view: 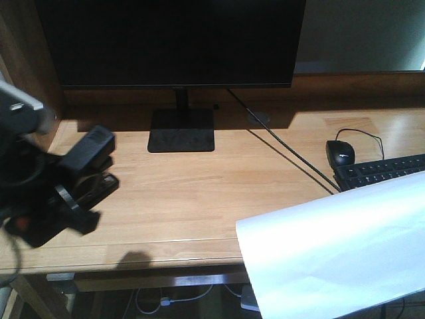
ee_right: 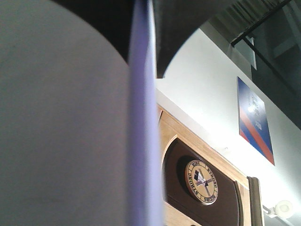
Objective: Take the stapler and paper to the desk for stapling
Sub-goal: 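Lower the left gripper with the black stapler onto the desk top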
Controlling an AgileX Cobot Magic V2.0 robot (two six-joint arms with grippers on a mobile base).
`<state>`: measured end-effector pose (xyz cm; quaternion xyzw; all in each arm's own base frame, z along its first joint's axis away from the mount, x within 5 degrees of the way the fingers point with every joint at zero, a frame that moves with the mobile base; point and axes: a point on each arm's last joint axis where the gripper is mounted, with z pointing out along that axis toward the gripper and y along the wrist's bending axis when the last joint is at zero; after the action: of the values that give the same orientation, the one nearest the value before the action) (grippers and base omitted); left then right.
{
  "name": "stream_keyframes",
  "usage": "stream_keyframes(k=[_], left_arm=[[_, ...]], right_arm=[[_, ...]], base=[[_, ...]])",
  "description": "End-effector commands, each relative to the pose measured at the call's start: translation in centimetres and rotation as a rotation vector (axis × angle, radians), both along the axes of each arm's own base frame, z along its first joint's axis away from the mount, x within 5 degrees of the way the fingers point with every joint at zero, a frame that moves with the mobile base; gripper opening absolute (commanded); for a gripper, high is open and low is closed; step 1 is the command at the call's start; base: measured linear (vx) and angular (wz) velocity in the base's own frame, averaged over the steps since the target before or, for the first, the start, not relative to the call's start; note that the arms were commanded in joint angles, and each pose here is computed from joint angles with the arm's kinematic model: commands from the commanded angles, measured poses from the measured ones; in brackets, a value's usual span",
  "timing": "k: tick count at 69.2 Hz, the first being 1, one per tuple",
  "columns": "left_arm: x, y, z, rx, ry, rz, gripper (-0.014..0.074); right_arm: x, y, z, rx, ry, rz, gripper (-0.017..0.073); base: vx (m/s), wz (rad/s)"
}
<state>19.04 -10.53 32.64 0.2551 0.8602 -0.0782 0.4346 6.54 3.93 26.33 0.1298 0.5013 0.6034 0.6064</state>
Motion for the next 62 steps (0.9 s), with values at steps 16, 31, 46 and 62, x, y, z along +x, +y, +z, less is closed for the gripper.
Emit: stream_keyframes(k=[16, 31, 46, 62], left_arm=[[7.3, -4.5, -0.4, -0.059, -0.077, -0.018, -0.0006], [11.1, -5.3, -3.2, -0.05, 0.01, 0.017, -0.0006], [14.5, -5.0, -4.9, -0.077, 0.08, 0.015, -0.0006], [17.2, -3.1, -5.2, -0.093, 0.114, -0.085, -0.0006]], right_arm=[[-0.2, 0.0, 1.2, 0.017, -0.075, 0.006, -0.0002], [-0.2, 0.0, 1.2, 0.017, -0.075, 0.006, -0.0002], [-0.2, 0.0, 1.2, 0.017, -0.075, 0.006, -0.0002], [-0.2, 0.0, 1.2, 0.017, -0.075, 0.006, -0.0002]], base=[[0.0, 0.0], [0.0, 0.0], [0.0, 0.0], [0.0, 0.0]])
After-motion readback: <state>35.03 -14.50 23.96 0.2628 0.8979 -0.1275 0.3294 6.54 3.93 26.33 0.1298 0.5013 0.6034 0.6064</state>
